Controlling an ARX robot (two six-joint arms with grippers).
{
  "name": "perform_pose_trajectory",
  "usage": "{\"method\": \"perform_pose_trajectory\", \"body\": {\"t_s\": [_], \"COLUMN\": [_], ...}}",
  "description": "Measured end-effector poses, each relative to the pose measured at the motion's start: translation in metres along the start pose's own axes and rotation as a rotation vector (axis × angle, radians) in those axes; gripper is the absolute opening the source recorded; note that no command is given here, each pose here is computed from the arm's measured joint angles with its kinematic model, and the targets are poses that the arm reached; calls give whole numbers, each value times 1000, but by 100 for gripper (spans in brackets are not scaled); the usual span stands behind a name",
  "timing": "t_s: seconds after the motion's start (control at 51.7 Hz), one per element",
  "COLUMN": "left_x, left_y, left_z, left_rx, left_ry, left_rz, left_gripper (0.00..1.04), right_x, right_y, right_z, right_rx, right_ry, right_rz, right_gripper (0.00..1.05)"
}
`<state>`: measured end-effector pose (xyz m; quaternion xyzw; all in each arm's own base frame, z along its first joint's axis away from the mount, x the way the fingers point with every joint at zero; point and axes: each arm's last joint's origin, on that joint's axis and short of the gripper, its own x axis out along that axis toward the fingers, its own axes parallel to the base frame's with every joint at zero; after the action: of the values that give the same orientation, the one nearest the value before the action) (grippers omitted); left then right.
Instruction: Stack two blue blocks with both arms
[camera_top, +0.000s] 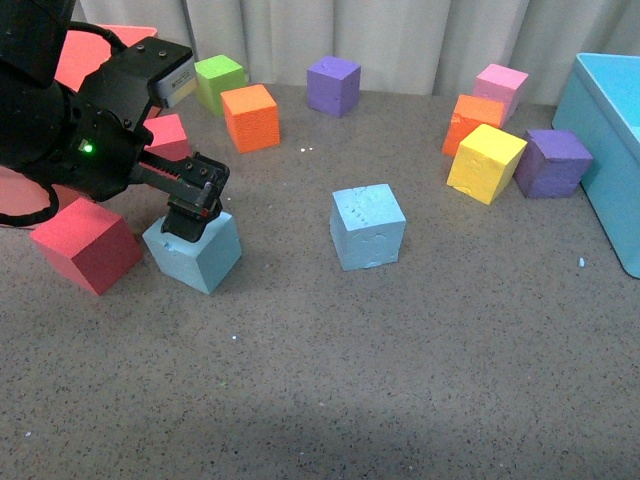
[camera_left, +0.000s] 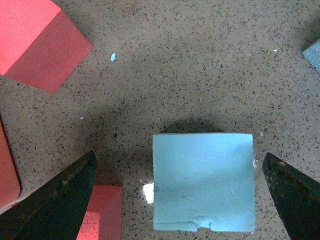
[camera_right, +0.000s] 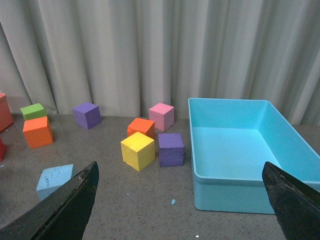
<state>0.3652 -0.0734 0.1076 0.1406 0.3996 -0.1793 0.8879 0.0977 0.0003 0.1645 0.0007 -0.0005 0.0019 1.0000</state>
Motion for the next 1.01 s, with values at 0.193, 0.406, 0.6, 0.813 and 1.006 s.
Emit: {"method": "perform_pose_trajectory", "body": {"t_s": [0.193, 0.406, 0.6, 0.813, 1.006], "left_x": [13, 26, 38, 40, 26], "left_y": [1, -1, -5, -11, -19], "left_z": [1, -1, -5, -4, 13], "left_rx": [-62, -130, -160, -150, -213], "left_ry": [80, 140, 188, 198, 170], "left_rz": [-33, -55, -63, -43, -21], "left_gripper": [98, 98, 98, 64, 53], "right_x": [0, 0, 0, 0, 0], "right_y": [0, 0, 0, 0, 0], "right_z": [0, 0, 0, 0, 0], "right_rx": [0, 0, 0, 0, 0], "right_ry": [0, 0, 0, 0, 0], "right_rz": [0, 0, 0, 0, 0], "right_gripper": [95, 95, 95, 95, 95]}}
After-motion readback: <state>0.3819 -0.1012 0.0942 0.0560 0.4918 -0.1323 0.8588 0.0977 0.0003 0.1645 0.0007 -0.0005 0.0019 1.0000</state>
